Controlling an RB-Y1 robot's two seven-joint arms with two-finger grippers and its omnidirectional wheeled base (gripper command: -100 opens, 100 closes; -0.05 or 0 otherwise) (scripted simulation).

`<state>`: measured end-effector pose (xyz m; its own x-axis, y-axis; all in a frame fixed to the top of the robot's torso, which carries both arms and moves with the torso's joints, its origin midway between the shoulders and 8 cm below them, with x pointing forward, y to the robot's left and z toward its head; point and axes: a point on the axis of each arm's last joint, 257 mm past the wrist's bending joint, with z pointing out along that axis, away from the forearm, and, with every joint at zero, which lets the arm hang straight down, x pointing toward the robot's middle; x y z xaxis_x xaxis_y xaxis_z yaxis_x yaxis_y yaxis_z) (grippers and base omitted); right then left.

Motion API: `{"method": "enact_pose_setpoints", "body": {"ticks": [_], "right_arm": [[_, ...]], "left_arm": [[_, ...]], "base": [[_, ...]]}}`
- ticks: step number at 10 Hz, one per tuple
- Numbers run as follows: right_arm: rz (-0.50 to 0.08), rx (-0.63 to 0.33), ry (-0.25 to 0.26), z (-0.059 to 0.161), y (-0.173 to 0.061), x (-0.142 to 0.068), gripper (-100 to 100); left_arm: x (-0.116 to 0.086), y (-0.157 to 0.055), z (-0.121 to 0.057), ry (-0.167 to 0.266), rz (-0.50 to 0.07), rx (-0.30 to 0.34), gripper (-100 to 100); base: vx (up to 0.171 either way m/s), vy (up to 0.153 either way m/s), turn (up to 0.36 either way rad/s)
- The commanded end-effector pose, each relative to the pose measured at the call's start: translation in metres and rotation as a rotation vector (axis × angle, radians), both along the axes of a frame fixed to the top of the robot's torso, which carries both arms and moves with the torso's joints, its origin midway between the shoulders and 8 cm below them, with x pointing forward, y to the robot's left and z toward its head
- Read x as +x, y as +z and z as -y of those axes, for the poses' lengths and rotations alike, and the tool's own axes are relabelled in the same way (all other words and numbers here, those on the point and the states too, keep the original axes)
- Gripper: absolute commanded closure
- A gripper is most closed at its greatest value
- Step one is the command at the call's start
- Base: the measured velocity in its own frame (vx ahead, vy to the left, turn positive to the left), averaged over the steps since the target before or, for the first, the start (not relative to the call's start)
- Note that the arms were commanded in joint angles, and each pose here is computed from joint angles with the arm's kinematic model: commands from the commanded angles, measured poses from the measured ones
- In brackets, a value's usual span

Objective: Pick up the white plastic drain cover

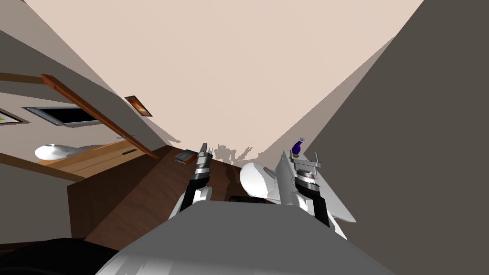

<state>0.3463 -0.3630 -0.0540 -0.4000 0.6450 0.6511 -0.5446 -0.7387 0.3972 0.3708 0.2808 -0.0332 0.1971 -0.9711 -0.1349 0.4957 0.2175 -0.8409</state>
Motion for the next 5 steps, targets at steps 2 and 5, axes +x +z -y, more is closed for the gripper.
{"method": "enact_pose_setpoints", "body": {"ticks": [2,5], "right_arm": [[-0.005,0.028,0.018,0.0008,-0.005,-0.0009,-100],[-0.005,0.028,0.018,0.0008,-0.005,-0.0009,-100]], "left_arm": [[0.0,0.0,0.0,0.0,0.0,0.0,0],[0.0,0.0,0.0,0.0,0.0,0.0,0]], "base": [[0.002,0.005,-0.014],[-0.001,-0.001,0.004]]}}
